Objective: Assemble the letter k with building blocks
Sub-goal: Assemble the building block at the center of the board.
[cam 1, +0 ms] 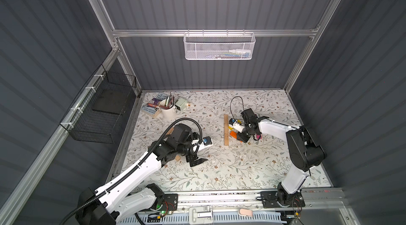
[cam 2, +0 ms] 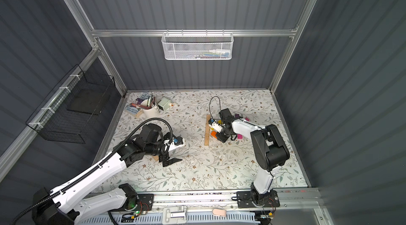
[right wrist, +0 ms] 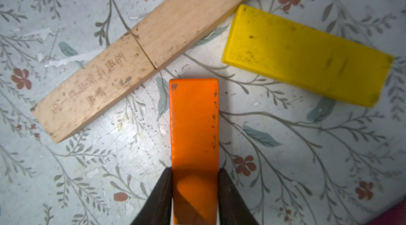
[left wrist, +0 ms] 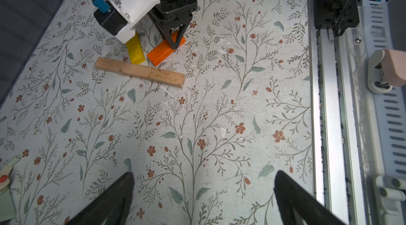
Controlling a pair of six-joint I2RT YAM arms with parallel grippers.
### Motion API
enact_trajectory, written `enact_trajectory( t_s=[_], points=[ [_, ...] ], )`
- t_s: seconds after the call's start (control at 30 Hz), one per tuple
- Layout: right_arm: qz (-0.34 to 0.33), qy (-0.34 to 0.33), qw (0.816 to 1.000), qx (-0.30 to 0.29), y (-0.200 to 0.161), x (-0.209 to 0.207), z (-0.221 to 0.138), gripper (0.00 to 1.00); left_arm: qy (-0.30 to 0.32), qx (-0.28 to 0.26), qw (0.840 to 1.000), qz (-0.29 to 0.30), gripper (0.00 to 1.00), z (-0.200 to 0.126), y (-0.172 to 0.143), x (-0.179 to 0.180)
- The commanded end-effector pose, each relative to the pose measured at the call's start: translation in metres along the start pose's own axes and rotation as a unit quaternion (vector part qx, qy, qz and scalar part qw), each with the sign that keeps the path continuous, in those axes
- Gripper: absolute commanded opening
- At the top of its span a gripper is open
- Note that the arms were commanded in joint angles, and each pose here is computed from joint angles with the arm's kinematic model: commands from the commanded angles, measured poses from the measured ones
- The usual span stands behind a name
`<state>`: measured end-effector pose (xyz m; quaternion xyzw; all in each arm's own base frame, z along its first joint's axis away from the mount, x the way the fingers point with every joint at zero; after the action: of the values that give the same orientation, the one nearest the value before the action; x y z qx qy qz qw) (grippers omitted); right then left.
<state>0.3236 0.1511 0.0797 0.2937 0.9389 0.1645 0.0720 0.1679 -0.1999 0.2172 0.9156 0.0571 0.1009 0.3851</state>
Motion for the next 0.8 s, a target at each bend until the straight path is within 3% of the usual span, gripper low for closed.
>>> enact_trajectory(
  t_s=[0.0,0.77],
  points=[
    [0.001,0.009,1.000,-0.007,0.0055,-0.0022,0.0014,0.33,-0.004,0.006,1.000,0.007,1.00,0.0020,-0.0036,-0.0014],
    [0.005,0.016,1.000,-0.006,0.0084,-0.0045,0.0096,0.33,0.007,0.017,1.000,0.010,1.00,0.0037,-0.0069,0.0013]
  ],
)
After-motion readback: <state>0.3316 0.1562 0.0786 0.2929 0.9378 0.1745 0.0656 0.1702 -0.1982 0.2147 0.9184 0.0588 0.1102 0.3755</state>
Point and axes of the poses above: each gripper's point midway between its finger pads, its own z axis out along the fingers, its own x axis along the line the jaws close on, y = z × x, the point moved 6 cm from there along -z, back along the fingers, and after that the axes turned 3 degrees about -z, right-handed, at the moved point
